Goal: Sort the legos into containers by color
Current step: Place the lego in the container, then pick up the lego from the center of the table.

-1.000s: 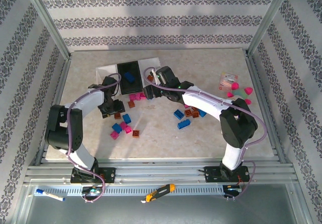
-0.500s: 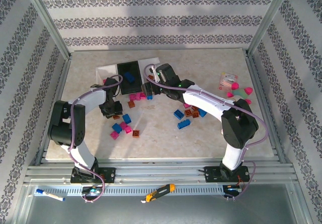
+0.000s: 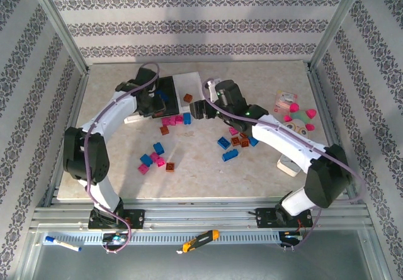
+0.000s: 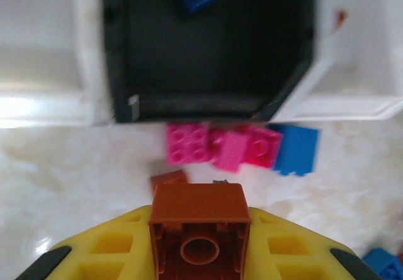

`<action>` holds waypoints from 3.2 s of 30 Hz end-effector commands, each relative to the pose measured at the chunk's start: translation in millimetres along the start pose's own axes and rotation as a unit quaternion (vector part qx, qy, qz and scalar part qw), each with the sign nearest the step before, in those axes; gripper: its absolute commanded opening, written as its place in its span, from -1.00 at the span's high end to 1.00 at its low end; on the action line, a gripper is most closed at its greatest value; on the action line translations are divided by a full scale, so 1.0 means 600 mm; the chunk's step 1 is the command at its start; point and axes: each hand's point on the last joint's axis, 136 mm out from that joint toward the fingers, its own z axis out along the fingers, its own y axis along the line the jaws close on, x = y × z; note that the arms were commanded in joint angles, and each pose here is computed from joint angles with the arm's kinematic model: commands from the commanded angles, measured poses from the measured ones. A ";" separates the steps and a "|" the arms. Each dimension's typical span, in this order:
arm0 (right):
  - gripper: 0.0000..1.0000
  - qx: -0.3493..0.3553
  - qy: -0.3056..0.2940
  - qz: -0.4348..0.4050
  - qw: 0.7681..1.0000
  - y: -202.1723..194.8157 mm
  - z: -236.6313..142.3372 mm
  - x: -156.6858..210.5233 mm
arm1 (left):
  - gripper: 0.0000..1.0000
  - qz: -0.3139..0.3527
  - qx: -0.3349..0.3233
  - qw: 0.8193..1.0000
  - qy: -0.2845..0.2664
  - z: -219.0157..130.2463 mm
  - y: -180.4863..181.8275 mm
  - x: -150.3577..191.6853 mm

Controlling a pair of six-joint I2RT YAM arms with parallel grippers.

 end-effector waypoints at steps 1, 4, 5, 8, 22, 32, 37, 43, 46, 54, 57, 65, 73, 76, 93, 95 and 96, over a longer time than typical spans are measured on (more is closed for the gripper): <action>-0.75 0.013 -0.003 0.023 1.000 -0.019 -0.015 0.014 | 0.43 0.011 0.008 1.000 -0.001 0.019 -0.045 -0.021; -0.76 0.024 -0.006 0.029 0.999 -0.031 -0.028 0.024 | 0.43 0.027 0.018 0.999 -0.015 0.035 -0.088 -0.055; -0.75 0.026 -0.006 0.030 0.999 -0.034 -0.032 0.027 | 0.43 0.029 0.019 0.999 -0.018 0.043 -0.098 -0.068; -0.76 0.038 -0.006 0.038 0.999 -0.047 -0.041 0.036 | 0.42 0.034 0.022 0.999 -0.026 0.068 -0.127 -0.099; -0.79 0.085 -0.020 0.072 0.994 -0.106 -0.075 0.044 | -0.41 0.083 0.026 0.995 -0.048 0.113 -0.189 -0.175; -0.97 0.161 -0.029 0.144 0.976 -0.197 -0.104 0.076 | -0.99 0.183 0.069 0.979 -0.057 0.034 -0.237 -0.134; -0.96 0.205 -0.010 0.192 0.960 -0.247 -0.126 0.126 | -0.99 0.251 0.090 0.960 -0.089 0.003 -0.260 -0.076; -0.96 0.196 0.033 0.190 0.961 -0.249 -0.123 0.172 | -0.99 0.329 0.141 0.927 -0.114 -0.028 -0.275 0.030; -0.94 0.164 0.072 0.170 0.969 -0.227 -0.105 0.190 | -0.99 0.363 0.183 0.906 -0.116 -0.041 -0.277 0.092; -0.84 0.095 0.193 0.092 0.972 -0.156 -0.047 0.230 | -1.00 0.443 0.206 0.858 -0.158 -0.059 -0.213 0.208; -0.73 0.089 0.234 0.066 0.966 -0.142 -0.025 0.243 | -0.99 0.452 0.214 0.851 -0.159 -0.062 -0.187 0.238; -0.44 0.095 0.328 -0.002 0.940 -0.124 0.023 0.280 | -0.99 0.473 0.234 0.835 -0.159 -0.062 -0.141 0.301; -0.30 0.131 0.377 -0.068 0.915 -0.138 0.064 0.302 | -0.99 0.497 0.244 0.816 -0.166 -0.065 -0.124 0.324; -0.29 0.141 0.394 -0.085 0.904 -0.144 0.072 0.313 | -0.99 0.498 0.246 0.814 -0.167 -0.066 -0.121 0.327; 0.45 0.149 0.377 -0.074 0.911 -0.129 0.072 0.297 | -0.99 0.465 0.237 0.832 -0.187 -0.072 -0.101 0.322; 0.47 0.137 0.355 -0.064 0.923 -0.113 0.075 0.271 | -0.99 0.440 0.233 0.845 -0.197 -0.075 -0.094 0.316; 0.48 0.127 0.340 -0.057 0.930 -0.102 0.079 0.256 | -0.99 0.427 0.228 0.852 -0.200 -0.076 -0.089 0.313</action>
